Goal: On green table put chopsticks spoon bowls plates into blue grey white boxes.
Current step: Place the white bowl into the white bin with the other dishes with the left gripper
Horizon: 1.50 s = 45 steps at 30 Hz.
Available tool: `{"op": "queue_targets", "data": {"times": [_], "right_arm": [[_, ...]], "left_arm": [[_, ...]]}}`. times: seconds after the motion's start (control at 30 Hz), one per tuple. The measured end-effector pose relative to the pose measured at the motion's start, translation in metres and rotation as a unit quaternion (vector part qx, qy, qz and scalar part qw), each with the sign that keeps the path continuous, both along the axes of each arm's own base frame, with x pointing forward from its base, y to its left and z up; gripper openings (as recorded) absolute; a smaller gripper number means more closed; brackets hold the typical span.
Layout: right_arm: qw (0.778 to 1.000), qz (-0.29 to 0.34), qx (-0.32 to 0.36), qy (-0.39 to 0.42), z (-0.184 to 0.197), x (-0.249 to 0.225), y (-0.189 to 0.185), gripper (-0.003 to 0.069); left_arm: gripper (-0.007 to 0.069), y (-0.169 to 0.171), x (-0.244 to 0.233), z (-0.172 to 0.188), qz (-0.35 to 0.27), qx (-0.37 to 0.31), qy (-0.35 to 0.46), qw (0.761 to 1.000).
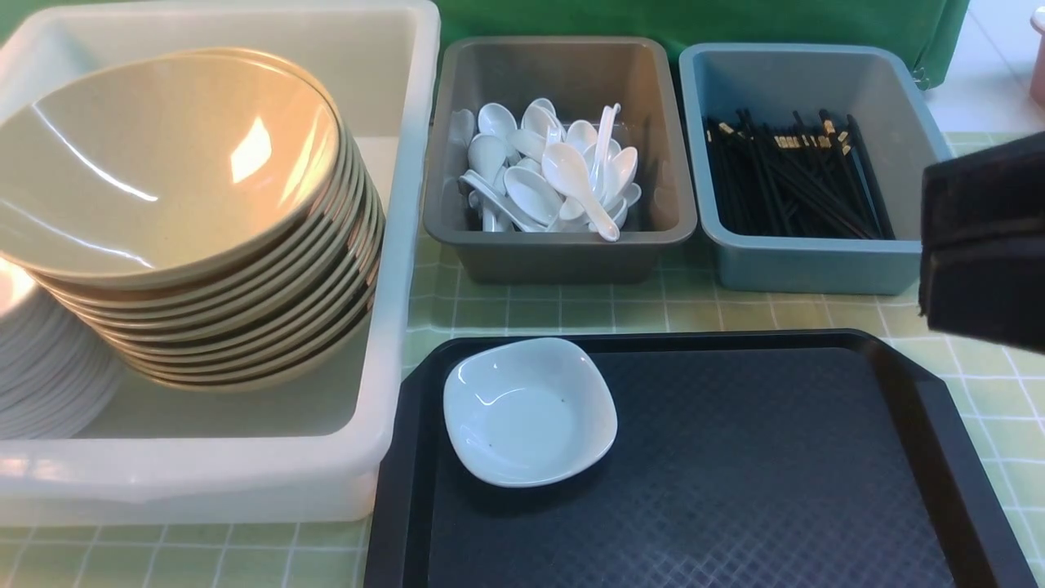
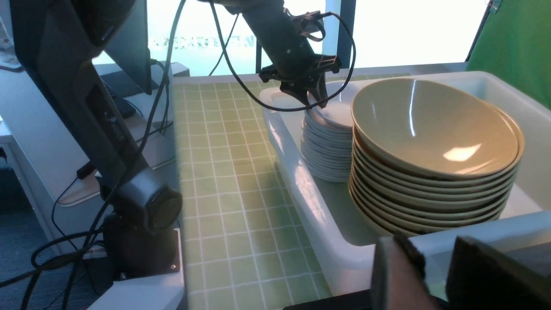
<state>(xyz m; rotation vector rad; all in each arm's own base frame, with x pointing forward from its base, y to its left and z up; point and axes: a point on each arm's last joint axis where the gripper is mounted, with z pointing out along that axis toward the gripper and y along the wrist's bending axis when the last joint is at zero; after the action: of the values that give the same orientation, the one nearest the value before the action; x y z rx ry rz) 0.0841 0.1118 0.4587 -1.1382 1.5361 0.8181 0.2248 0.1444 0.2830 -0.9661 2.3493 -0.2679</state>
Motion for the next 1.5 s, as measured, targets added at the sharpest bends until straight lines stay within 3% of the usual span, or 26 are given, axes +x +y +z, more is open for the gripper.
{"op": "queue_targets", "data": {"times": [0.07, 0.1, 0.27, 0.5, 0.87, 1.03, 1.4, 1.5], "right_arm": [[1.0, 0.001, -0.001, 0.0, 0.0, 0.0, 0.0, 0.02], [1.0, 0.001, -0.001, 0.001, 0.0, 0.0, 0.0, 0.0202], [1.0, 0.001, -0.001, 0.001, 0.0, 0.0, 0.0, 0.0204], [1.0, 0.002, -0.001, 0.001, 0.0, 0.0, 0.0, 0.0207], [1.0, 0.002, -0.002, 0.001, 0.0, 0.0, 0.0, 0.0214], [1.0, 0.002, -0.002, 0.001, 0.0, 0.0, 0.0, 0.0216], [1.0, 0.002, -0.002, 0.001, 0.0, 0.0, 0.0, 0.0225], [1.0, 0.002, -0.002, 0.002, -0.001, 0.0, 0.0, 0.0227]], "left_arm": [[0.0344, -0.002, 0.002, 0.001, -0.005, 0.002, 0.0, 1.0], [0.0421, -0.004, 0.003, 0.001, -0.011, 0.006, 0.001, 1.0], [0.0649, -0.005, 0.0, 0.002, 0.003, 0.021, 0.022, 1.0], [0.0664, 0.001, -0.012, 0.003, 0.047, 0.07, 0.075, 0.994], [0.0664, -0.019, 0.001, 0.004, -0.029, 0.113, 0.079, 0.99], [0.0664, -0.018, 0.001, 0.007, -0.034, 0.119, 0.084, 0.989], [0.0664, -0.022, -0.007, 0.072, -0.024, 0.151, 0.038, 0.987], [0.0662, -0.04, -0.012, 0.096, -0.059, 0.169, 0.0, 0.984]]}}
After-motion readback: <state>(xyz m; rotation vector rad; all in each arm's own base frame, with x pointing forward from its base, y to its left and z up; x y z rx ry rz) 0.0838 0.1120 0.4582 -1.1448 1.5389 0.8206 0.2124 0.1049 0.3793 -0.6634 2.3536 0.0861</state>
